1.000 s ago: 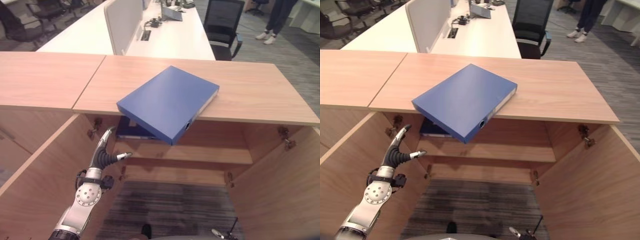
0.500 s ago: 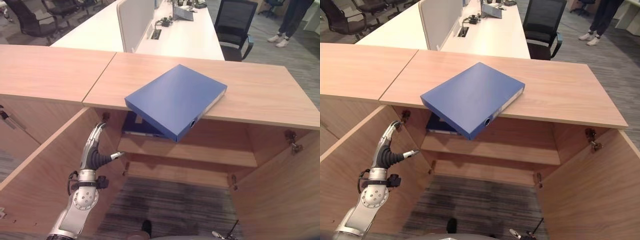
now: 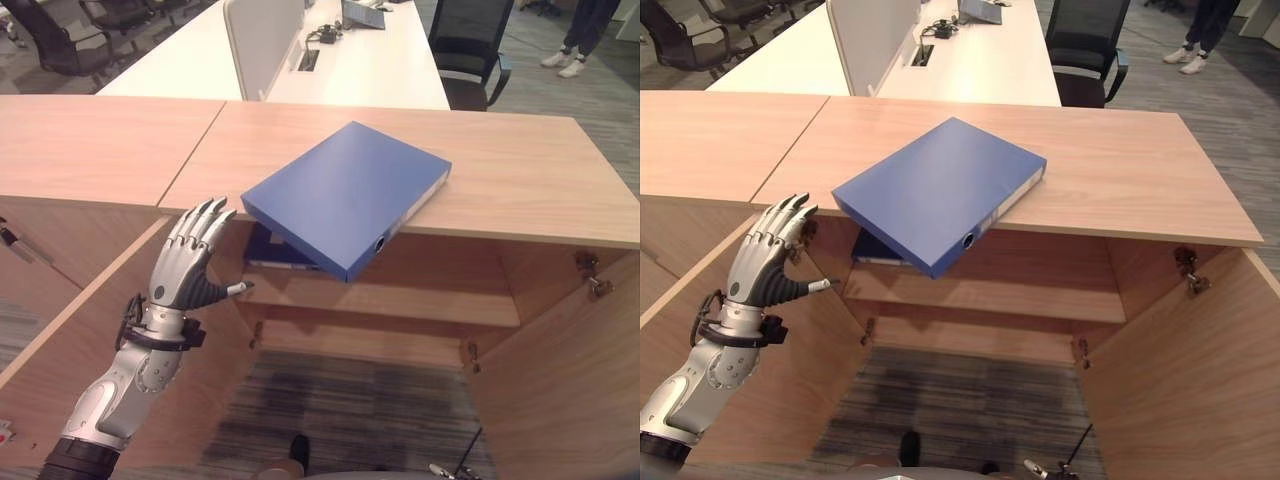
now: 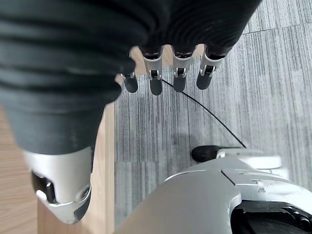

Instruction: Put the empty folder in the office cabinet

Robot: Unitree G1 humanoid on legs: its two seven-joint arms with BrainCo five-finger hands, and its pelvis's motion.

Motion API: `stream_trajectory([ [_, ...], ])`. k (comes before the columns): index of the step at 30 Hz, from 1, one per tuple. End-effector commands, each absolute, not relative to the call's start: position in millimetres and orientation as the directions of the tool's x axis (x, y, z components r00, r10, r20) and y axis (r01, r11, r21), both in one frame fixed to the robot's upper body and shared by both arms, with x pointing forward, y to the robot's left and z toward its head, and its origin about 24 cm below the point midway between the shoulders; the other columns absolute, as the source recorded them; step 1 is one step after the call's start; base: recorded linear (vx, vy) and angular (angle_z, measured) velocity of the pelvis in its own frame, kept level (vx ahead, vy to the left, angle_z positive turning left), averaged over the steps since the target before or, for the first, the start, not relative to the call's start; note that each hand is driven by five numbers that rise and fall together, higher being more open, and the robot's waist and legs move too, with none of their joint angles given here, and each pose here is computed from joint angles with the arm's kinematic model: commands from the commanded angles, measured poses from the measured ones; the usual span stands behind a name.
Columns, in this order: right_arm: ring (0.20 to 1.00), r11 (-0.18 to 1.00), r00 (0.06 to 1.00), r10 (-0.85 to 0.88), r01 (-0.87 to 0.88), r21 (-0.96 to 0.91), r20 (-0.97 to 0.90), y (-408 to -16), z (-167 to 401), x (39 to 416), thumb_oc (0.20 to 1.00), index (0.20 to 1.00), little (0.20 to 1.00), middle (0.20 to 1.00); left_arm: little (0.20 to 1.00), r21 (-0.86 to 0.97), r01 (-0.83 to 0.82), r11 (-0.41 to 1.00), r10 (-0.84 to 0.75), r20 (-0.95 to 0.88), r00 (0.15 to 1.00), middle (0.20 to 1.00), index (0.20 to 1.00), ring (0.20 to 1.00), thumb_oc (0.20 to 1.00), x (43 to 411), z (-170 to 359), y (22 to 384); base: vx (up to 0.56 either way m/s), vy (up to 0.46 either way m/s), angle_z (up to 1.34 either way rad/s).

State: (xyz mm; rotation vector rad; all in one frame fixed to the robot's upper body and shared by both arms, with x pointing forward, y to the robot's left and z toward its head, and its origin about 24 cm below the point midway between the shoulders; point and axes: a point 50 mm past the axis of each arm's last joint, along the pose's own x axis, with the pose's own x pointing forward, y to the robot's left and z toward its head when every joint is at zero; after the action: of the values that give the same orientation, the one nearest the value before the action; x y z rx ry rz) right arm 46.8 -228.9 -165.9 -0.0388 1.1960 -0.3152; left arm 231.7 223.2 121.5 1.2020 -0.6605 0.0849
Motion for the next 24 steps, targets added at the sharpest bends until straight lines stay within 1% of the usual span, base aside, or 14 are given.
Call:
stream_trajectory([
  [1, 1.0, 0.963, 0.404, -0.264, 0.163, -0.216, -0.876, -235, -161, 73, 1.0, 1.0, 1.0, 1.0, 1.0, 0.778, -0.529, 0.338, -0.39, 0.628, 0.674, 1.0, 1.0, 1.0, 1.0, 240, 161, 213, 0.0, 0.0, 0.0],
  [4, 1.0, 0.961, 0.404, -0.273, 0.161, -0.226, -0.873, -238, -160, 73, 1.0, 1.0, 1.0, 1.0, 1.0, 0.763, -0.593, 0.257, -0.483, 0.633, 0.605, 1.0, 1.0, 1.0, 1.0, 241, 177, 207, 0.01, 0.011, -0.03],
  [7, 1.0, 0.96, 0.399, -0.274, 0.17, -0.223, -0.875, -238, -161, 71, 1.0, 1.0, 1.0, 1.0, 1.0, 0.763, -0.606, 0.224, -0.533, 0.617, 0.579, 1.0, 1.0, 1.0, 1.0, 243, 181, 202, 0.01, 0.017, -0.06],
  [14, 1.0, 0.956, 0.392, -0.279, 0.199, -0.216, -0.877, -239, -161, 70, 1.0, 1.0, 1.0, 1.0, 1.0, 0.773, -0.614, 0.161, -0.593, 0.573, 0.565, 1.0, 1.0, 1.0, 1.0, 249, 187, 196, 0.0, 0.009, -0.03],
  [18, 1.0, 0.956, 0.391, -0.279, 0.203, -0.213, -0.877, -239, -161, 71, 1.0, 1.0, 1.0, 1.0, 1.0, 0.784, -0.593, 0.185, -0.6, 0.568, 0.564, 1.0, 1.0, 1.0, 1.0, 252, 185, 190, 0.0, 0.0, 0.0],
  [24, 1.0, 0.954, 0.395, -0.284, 0.207, -0.217, -0.874, -239, -160, 72, 1.0, 1.0, 1.0, 1.0, 1.0, 0.799, -0.563, 0.213, -0.575, 0.568, 0.589, 1.0, 1.0, 1.0, 1.0, 257, 178, 187, 0.0, 0.002, -0.01],
])
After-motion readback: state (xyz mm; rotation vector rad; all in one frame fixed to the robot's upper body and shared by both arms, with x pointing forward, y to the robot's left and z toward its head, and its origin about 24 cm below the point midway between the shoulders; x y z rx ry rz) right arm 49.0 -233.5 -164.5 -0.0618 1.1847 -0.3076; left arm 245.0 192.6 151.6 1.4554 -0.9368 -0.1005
